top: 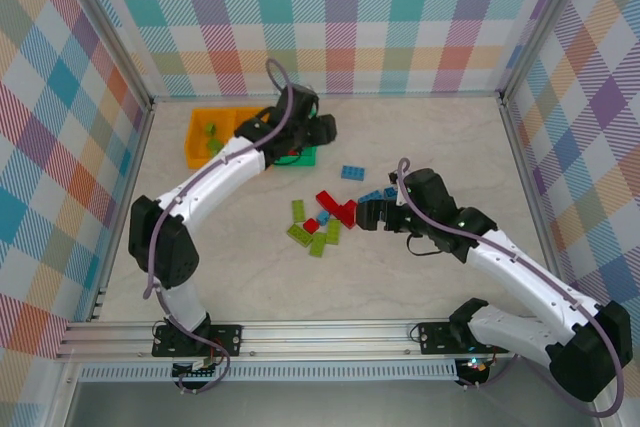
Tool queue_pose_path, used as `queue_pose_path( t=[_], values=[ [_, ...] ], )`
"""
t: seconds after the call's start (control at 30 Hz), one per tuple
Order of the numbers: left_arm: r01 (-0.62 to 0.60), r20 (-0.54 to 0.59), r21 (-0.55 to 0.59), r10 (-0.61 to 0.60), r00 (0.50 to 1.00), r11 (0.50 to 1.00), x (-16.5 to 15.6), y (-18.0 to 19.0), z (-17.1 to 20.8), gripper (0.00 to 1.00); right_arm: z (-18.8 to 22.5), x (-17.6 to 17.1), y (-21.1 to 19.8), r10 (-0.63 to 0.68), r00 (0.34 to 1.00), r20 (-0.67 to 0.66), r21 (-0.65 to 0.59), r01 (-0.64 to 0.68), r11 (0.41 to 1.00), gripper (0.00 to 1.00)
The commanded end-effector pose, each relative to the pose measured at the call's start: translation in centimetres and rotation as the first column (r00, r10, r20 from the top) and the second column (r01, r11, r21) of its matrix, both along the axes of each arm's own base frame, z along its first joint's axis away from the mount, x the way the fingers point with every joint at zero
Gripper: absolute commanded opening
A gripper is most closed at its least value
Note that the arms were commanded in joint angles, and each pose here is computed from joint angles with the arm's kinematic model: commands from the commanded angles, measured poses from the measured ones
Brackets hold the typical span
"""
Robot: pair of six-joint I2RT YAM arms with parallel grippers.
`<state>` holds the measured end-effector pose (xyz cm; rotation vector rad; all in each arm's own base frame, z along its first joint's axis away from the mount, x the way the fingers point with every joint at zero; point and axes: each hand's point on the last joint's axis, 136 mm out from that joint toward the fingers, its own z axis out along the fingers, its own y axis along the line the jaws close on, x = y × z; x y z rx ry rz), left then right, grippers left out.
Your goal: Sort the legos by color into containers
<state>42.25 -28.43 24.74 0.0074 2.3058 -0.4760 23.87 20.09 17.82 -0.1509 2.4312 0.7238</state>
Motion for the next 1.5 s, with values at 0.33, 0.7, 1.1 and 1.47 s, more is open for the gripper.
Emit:
queue_pose_path(
  t=[0.33,0.7,1.1,1.47],
  values=[
    [0.148,-0.149,0.205,-0.119,0.982,0.967,1.0,-7.9,-15.4,1.0,0.3,-1.3,-4.8,-0.185,0.98,0.075,-0.021,0.187,0.982,1.0],
    [0.106,-0.146,0.322,-0.062,0.987,0.941,5.1,-8.7,-19.8,0.94,0.4,-2.3,-4.8,-0.157,0.985,0.07,-0.005,0.157,0.988,1.0],
    [0.115,-0.218,0.329,-0.044,0.975,0.937,3.8,-8.0,-22.6,0.75,0.9,-2.2,-4.6,-0.149,0.986,0.076,0.009,0.149,0.989,1.0],
    [0.085,-0.113,0.224,-0.061,0.992,0.971,2.8,-7.1,-13.9,0.45,1.0,-1.9,-3.9,-0.142,0.987,0.072,0.028,0.14,0.99,1.0]
  ],
)
